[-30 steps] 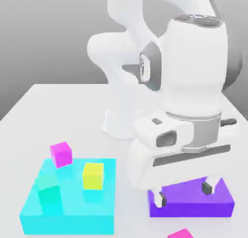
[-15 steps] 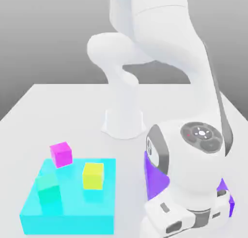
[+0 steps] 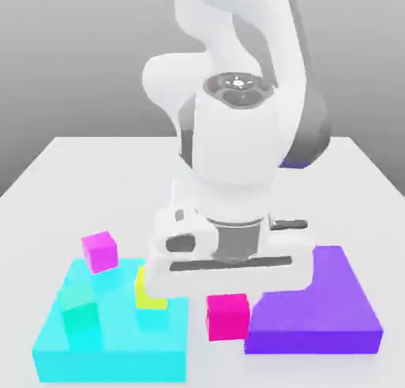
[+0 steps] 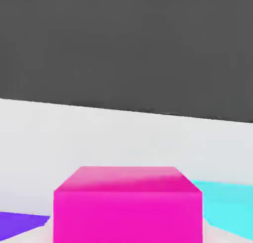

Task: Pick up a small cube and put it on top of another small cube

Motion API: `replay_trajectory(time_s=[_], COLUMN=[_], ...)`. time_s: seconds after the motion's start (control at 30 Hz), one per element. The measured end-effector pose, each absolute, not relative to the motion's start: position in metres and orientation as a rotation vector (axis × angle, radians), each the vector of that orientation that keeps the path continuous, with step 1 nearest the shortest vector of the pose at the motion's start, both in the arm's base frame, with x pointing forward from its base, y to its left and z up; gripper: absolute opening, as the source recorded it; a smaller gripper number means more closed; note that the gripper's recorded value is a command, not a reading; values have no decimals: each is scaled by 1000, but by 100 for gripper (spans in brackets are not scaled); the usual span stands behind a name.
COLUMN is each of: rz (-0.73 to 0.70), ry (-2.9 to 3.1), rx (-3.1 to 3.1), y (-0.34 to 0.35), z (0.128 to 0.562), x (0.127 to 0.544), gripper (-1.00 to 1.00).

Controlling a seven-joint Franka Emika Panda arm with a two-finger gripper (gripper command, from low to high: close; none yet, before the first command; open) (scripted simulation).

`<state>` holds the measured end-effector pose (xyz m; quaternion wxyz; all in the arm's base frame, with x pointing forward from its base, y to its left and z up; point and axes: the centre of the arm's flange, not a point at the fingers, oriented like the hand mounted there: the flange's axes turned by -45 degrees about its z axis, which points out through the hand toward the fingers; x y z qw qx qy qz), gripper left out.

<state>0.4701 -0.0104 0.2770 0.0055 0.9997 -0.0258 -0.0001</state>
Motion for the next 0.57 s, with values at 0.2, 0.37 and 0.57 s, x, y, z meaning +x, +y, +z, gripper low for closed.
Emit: replay_trajectory(time_s=[0.2, 0.37, 0.57], rz=[0, 1, 1], ry=[-470, -639, -645], rx=[3103, 3078, 3076], y=[-60, -79, -79], z=[307, 282, 251], x=[411, 385, 383], gripper=[-100, -100, 100])
